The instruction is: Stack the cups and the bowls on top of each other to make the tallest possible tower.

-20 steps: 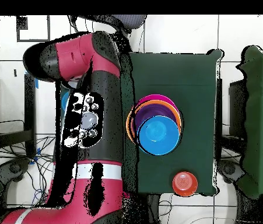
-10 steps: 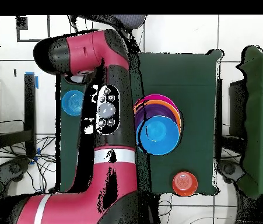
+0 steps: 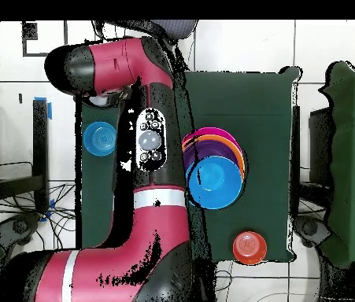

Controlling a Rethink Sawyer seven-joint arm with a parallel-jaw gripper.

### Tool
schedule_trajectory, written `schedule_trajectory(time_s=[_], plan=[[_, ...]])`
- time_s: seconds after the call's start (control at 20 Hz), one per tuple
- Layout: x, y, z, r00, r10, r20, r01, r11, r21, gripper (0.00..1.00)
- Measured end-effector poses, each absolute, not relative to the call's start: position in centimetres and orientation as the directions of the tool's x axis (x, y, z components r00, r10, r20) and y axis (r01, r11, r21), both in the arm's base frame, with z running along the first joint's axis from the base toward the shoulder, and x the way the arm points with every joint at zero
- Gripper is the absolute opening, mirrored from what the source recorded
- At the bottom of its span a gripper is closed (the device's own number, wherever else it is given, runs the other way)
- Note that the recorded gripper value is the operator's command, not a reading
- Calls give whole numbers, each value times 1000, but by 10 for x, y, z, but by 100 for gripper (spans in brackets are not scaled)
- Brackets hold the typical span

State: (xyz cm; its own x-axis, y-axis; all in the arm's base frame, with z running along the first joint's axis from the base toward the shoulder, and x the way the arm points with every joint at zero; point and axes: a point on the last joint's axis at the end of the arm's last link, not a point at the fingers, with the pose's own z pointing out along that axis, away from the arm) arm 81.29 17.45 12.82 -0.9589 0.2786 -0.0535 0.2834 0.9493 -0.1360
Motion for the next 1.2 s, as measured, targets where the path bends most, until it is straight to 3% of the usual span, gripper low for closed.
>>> schedule_trajectory(time_s=[0.6, 1.2], plan=[[823, 191, 136, -956, 292, -24, 293, 955, -51, 100], [819, 175, 130, -978, 208, 26, 205, 975, -82, 100]])
